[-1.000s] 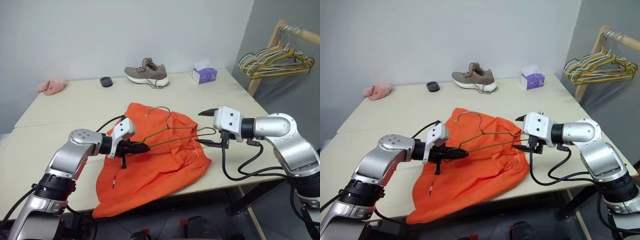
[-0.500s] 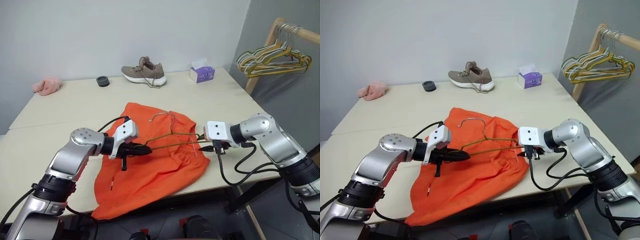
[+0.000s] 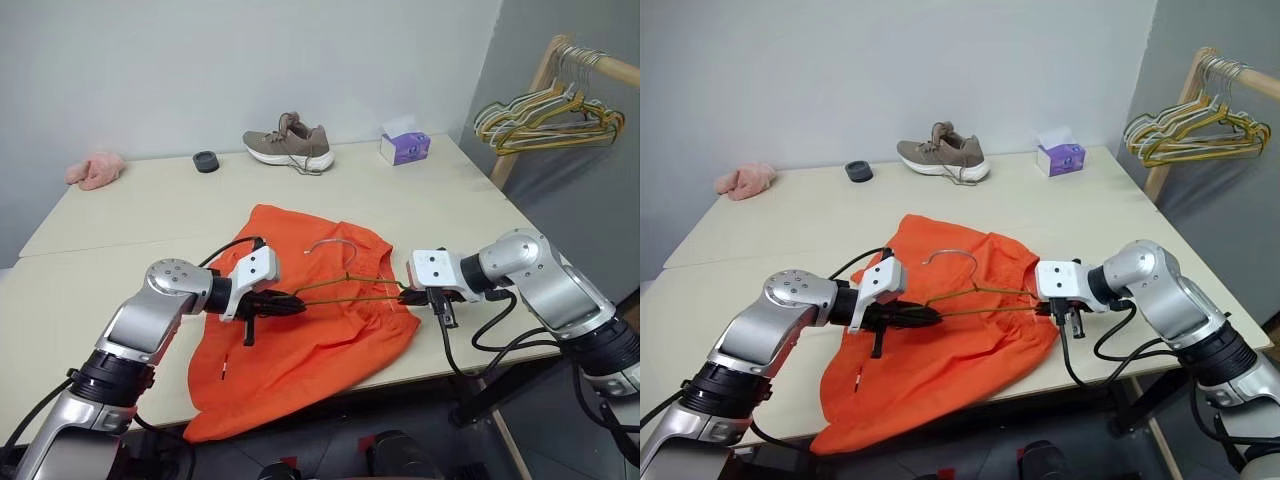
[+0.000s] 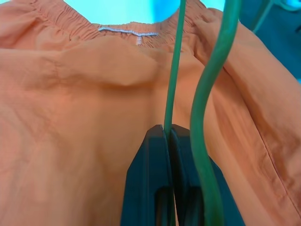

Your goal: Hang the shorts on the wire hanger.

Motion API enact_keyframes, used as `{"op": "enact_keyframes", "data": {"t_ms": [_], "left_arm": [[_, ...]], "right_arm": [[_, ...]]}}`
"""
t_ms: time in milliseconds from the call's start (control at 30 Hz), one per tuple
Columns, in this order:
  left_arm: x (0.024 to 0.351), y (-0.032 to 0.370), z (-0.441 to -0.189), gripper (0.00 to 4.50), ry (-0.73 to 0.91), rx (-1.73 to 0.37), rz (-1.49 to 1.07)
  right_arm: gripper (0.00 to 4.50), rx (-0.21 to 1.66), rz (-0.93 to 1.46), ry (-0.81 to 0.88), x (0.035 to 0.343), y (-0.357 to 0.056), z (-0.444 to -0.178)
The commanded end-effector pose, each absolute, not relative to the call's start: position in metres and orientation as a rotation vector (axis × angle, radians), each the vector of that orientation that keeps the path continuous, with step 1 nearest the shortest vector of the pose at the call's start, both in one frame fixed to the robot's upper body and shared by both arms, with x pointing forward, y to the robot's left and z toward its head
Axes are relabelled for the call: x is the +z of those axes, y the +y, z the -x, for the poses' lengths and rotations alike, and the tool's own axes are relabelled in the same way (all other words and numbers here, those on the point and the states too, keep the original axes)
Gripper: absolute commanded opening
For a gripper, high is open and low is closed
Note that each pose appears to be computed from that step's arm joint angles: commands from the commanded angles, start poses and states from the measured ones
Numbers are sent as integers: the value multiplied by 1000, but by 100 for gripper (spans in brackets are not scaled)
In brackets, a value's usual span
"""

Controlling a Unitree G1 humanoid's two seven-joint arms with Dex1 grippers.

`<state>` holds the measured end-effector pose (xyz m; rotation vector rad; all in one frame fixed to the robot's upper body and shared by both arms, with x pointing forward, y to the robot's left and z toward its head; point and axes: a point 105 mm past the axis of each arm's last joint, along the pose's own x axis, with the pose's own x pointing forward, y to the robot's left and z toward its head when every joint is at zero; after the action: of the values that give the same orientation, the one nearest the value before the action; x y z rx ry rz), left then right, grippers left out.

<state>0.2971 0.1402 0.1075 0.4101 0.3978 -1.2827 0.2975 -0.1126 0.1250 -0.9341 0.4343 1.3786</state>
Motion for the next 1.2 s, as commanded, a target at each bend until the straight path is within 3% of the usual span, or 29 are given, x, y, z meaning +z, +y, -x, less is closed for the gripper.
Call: {"op": "enact_keyframes", "data": {"t_ms": [33,133,300,567,933,1200], "left_arm": [[128,143,-306,137,279,-1222,-378],[136,147,-307,229,236,-1185,-305],[144,167,-308,229,220,-1090,-211],[146,215,-311,229,205,-834,-44],[90,194,-263,229,323,-931,-136],[81,187,-260,229,330,-968,-161]], "right_arm": [[0,1370,942,417,132,-115,-295],[0,1355,925,431,130,-119,-293],[0,1299,862,473,129,-132,-290],[0,1062,638,600,128,-188,-285],[0,759,210,717,111,-234,-265],[0,709,95,831,92,-239,-236]]}}
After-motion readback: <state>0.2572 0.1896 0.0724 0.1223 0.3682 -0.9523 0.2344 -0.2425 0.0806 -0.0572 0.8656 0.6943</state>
